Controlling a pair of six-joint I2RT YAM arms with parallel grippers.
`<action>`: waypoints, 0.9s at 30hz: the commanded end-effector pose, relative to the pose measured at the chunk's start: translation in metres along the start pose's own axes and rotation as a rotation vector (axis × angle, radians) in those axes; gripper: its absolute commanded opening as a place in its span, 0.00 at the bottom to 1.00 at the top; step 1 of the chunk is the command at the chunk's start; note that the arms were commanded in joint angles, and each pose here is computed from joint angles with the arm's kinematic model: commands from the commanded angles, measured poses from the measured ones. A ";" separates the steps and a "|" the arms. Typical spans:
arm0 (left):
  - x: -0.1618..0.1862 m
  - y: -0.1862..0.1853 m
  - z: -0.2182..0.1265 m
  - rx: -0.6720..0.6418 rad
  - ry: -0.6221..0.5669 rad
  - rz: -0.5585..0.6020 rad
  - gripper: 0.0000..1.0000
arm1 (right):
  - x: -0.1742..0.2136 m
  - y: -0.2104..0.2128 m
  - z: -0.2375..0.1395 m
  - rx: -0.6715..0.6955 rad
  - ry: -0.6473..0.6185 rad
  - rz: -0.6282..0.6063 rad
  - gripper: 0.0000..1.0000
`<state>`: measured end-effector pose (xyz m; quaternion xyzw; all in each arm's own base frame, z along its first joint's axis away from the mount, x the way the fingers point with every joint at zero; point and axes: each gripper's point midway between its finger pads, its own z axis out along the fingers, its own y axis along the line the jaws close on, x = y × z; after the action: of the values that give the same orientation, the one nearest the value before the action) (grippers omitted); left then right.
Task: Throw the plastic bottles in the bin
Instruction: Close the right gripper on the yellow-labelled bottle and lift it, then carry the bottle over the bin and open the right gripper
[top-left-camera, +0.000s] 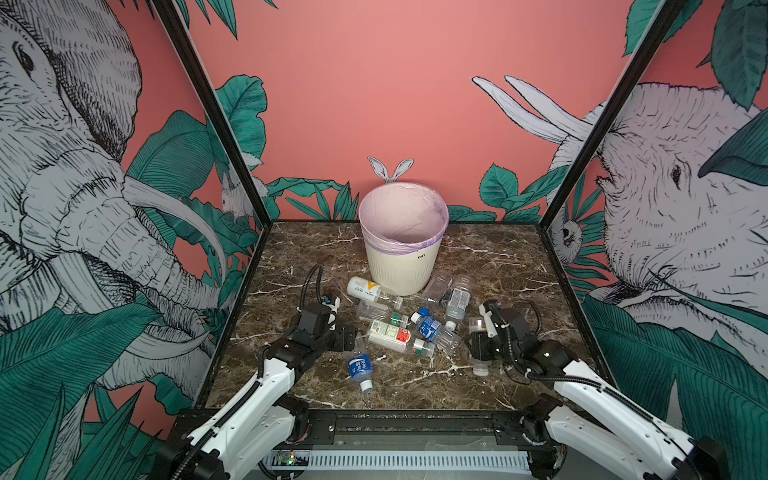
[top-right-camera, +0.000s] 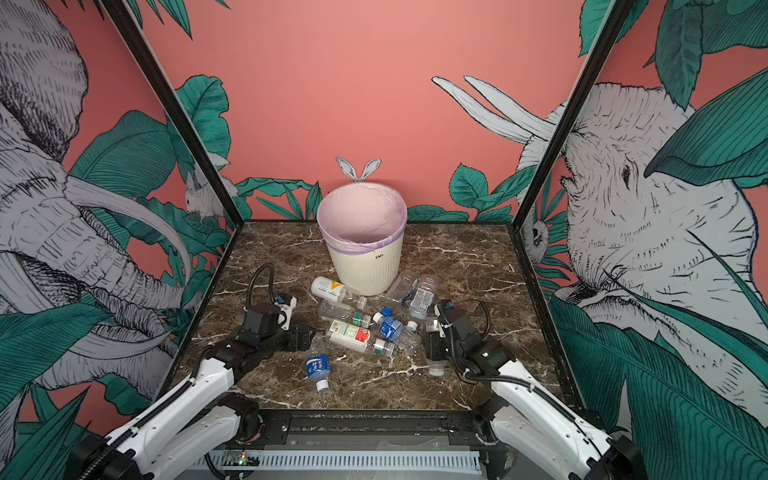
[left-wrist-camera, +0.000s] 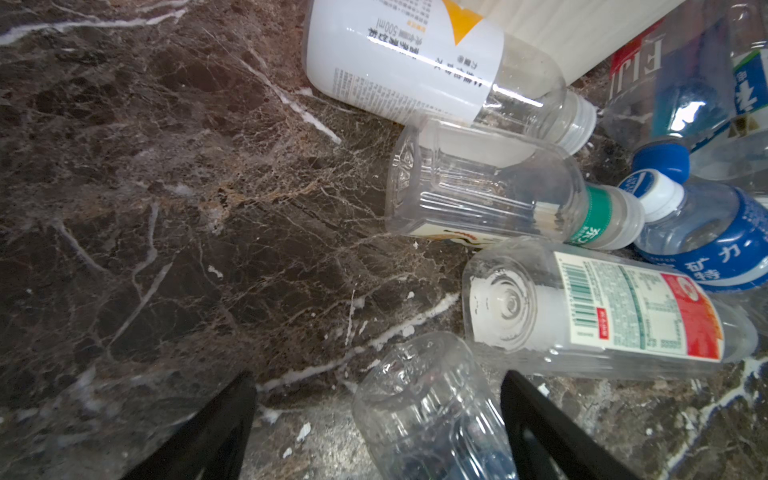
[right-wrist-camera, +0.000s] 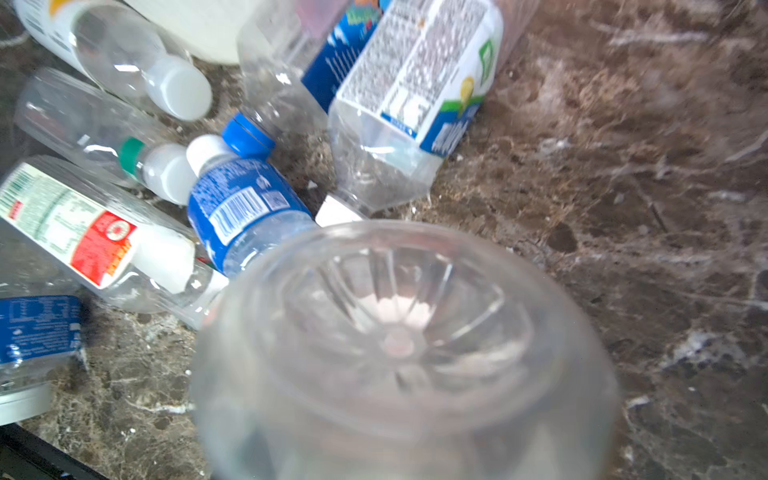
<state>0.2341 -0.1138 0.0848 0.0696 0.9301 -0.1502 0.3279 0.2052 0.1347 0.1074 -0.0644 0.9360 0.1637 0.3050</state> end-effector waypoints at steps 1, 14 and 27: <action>0.002 0.001 0.001 -0.001 -0.007 0.005 0.93 | -0.026 0.007 -0.018 -0.016 -0.114 -0.023 0.28; 0.000 0.001 -0.003 0.005 -0.028 0.006 0.93 | -0.155 0.054 -0.123 -0.048 -0.478 -0.127 0.27; -0.001 0.002 -0.006 -0.004 -0.040 0.003 0.93 | -0.399 0.191 -0.128 -0.179 -0.682 -0.118 0.64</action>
<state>0.2332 -0.1128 0.0919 0.0690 0.9232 -0.1548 0.3449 0.3751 0.2502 0.5102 -0.0811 0.7365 0.2559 0.6208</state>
